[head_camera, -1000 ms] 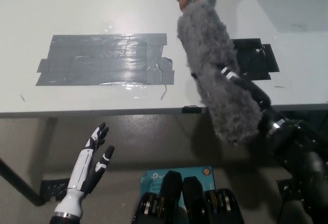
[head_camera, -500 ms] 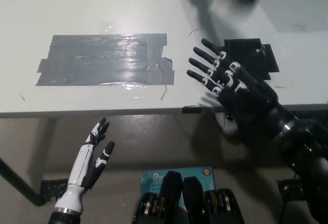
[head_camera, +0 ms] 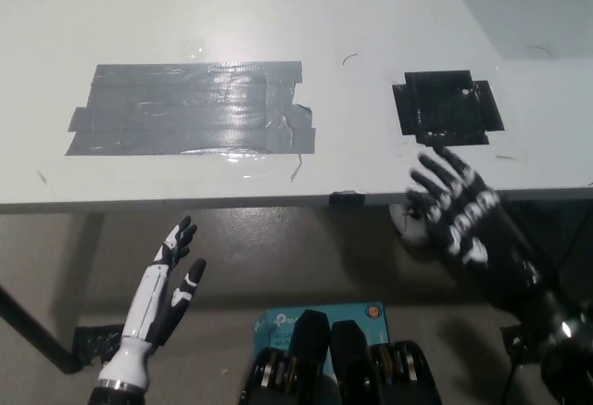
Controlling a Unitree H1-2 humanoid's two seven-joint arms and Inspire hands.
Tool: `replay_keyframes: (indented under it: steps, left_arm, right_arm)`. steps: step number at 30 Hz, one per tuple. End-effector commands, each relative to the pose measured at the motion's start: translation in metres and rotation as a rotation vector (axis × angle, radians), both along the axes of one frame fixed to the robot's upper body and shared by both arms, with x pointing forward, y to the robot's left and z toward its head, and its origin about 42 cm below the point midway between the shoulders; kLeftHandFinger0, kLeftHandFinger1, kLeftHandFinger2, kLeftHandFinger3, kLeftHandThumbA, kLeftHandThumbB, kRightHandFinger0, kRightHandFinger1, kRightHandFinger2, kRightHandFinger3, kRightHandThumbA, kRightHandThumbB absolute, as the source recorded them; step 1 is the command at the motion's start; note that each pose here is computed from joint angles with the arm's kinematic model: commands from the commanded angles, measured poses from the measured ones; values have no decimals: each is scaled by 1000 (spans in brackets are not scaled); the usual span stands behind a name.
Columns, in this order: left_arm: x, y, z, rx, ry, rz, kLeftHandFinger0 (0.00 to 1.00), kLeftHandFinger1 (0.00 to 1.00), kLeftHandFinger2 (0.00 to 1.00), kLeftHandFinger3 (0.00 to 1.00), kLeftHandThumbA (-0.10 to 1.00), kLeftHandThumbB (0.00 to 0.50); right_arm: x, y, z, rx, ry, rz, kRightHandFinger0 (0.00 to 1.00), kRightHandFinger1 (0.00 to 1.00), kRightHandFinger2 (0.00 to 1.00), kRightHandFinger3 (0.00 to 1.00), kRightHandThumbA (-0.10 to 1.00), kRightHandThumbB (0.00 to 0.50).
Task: A grey duster is kept infront of the robot in the middle of the table and the robot extends its right arm to grab the duster, picks it up and hands it to a person
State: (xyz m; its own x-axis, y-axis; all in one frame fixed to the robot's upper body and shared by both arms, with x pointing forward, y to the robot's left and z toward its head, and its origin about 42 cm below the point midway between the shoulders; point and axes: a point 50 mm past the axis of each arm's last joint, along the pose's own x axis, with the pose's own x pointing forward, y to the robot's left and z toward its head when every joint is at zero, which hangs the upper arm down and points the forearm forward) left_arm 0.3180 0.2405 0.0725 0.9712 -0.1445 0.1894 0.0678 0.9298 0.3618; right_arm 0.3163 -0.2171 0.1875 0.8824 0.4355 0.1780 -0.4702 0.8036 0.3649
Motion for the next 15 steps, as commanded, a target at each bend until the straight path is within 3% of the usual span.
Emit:
replay_keyframes:
  steps: [1,3,5,9,13,15]
  left_arm:
    - [-8,5,-1,-1,-18,7,1000,1000,1000,1000,920,217]
    - [-12,4,-4,-6,-6,13,1000,1000,1000,1000,919,221]
    - [-14,4,-7,-5,-1,14,1000,1000,1000,1000,923,222]
    - [-16,5,-10,2,-3,18,1000,1000,1000,1000,936,220]
    - [-13,5,-9,6,-5,15,1000,1000,1000,1000,949,232]
    - [-12,5,-9,-3,-4,14,1000,1000,1000,1000,950,237]
  right_arm:
    - [-9,-8,-19,-43,-45,-90,1000,1000,1000,1000,1000,375]
    - [-12,-8,-29,-52,-19,-106,1000,1000,1000,1000,1000,380]
    - [-13,-6,-41,-69,-3,-133,1000,1000,1000,1000,981,349]
    - [-12,-3,-57,-134,4,-178,1000,1000,1000,1000,942,364]
    - [-7,-7,-65,-279,-51,-210,1000,1000,1000,1000,1000,257]
    - [-6,-6,-65,-296,-61,-210,1000,1000,1000,1000,1000,261]
